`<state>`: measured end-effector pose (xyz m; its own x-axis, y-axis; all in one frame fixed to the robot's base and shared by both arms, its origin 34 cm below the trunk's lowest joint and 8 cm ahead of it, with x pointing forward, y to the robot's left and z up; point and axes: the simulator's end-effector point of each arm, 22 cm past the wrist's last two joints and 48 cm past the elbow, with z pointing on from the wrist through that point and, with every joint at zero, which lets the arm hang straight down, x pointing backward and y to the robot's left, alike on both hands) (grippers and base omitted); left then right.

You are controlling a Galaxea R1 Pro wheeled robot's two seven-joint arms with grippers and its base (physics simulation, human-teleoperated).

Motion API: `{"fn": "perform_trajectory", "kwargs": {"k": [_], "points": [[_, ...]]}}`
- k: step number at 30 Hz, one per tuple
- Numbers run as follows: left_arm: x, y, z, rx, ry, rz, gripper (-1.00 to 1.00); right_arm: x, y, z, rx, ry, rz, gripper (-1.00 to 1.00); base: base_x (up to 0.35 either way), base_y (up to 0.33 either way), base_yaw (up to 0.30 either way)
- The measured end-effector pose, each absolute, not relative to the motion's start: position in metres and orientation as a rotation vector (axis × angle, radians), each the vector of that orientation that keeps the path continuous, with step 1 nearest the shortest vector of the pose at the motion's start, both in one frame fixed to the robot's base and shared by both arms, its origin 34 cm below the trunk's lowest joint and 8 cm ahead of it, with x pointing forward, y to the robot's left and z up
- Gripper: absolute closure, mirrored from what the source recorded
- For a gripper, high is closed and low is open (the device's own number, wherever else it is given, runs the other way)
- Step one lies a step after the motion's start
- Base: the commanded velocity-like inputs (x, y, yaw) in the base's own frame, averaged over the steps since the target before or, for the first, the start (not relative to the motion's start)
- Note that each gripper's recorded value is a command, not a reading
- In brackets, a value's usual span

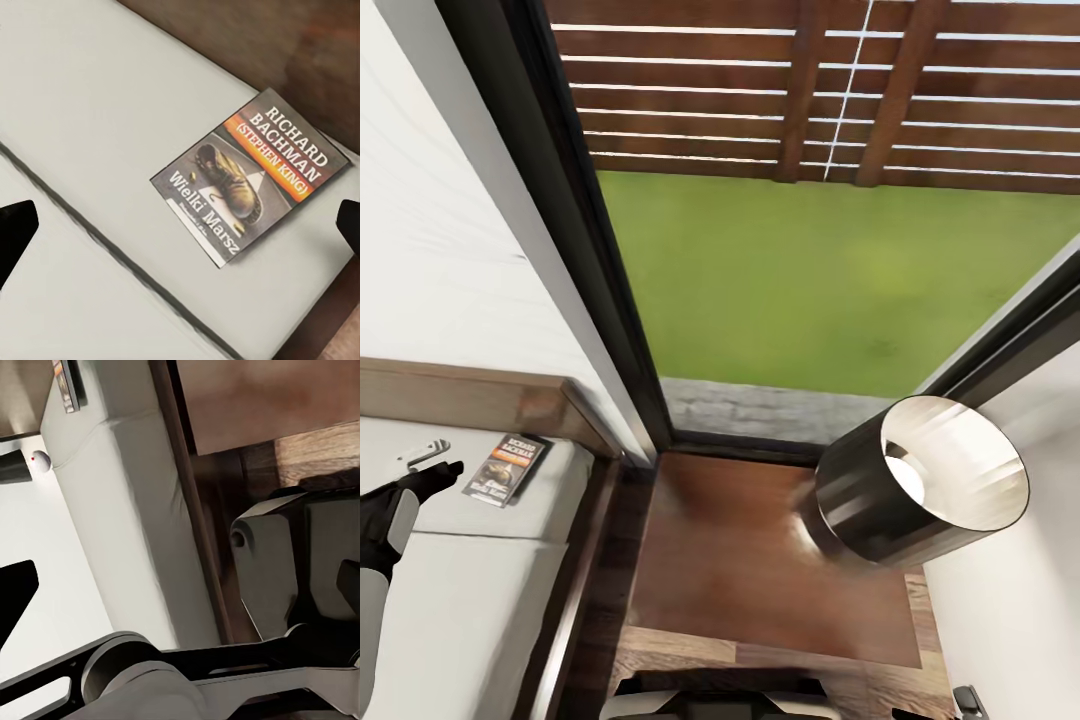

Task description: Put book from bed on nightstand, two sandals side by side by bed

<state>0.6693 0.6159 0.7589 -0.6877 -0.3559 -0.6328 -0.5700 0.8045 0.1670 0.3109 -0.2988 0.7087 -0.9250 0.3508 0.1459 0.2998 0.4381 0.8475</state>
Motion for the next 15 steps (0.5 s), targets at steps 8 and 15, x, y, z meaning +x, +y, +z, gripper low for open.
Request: {"fn": "perform_trajectory", "kwargs": {"k": [8, 15], "points": [[0.6688, 0.6158, 0.7585, -0.685, 2.392, 0.471, -1.0, 0.3108, -0.2988, 0.7087, 0.593, 2.62, 1.527, -1.0, 0.039, 0.088, 0.0], [0.669, 0.6156, 0.7584, -0.684, 2.392, 0.471, -1.0, 0.3109, -0.2988, 0.7087, 0.593, 2.62, 1.527, -1.0, 0.003, 0.007, 0.0]]}}
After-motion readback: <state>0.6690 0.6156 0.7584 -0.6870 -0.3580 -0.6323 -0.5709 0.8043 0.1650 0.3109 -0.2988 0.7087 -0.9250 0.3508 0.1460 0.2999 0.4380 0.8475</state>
